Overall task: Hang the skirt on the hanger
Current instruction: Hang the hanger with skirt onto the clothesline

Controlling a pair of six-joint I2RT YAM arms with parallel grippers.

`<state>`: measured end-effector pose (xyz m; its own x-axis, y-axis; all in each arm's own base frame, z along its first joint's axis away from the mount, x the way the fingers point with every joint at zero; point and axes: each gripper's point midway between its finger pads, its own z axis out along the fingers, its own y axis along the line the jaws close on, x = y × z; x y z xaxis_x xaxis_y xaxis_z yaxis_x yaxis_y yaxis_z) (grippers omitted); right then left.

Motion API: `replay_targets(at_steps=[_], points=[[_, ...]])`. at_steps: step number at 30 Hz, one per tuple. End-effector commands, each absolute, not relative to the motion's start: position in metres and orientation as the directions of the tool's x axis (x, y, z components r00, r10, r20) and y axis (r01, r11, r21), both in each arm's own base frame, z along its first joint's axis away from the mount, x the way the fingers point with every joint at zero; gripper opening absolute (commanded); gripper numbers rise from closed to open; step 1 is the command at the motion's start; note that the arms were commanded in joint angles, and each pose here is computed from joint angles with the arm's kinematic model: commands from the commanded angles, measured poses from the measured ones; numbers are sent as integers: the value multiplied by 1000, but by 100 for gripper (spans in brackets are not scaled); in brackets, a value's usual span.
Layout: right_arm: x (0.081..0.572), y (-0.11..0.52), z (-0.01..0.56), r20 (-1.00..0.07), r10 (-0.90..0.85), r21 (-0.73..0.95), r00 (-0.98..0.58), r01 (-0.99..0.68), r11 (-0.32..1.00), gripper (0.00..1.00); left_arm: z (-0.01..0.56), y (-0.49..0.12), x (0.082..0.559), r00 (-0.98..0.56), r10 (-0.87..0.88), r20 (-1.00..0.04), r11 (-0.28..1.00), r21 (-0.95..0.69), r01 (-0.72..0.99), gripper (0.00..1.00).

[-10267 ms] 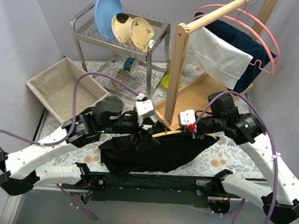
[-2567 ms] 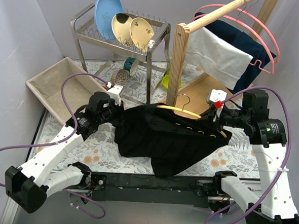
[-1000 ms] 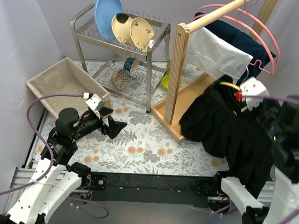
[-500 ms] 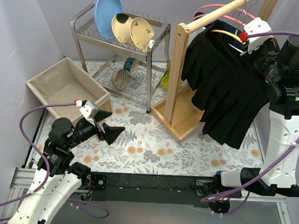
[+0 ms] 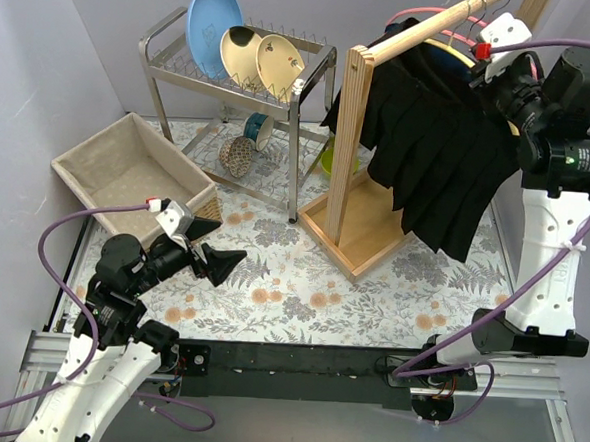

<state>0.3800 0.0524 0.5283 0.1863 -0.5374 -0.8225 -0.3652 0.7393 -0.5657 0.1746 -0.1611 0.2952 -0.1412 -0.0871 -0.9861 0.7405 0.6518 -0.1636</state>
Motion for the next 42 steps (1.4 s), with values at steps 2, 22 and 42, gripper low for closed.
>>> replay_targets(at_steps=[2,22,42], points=[[392,65,537,-770,-552,-637,319,-366,678,1,292,-162,176,-139,-82,-987,649,-159,744,98],[272,51,555,-874,-400,-475,275,-319,820,98,311,-152,193,-253,-196,-948,728,-313,610,98],[167,25,540,-957,-127,-166,262,-134,977,98,380,-119,158,-149,-275,-950,777,-311,548,98]])
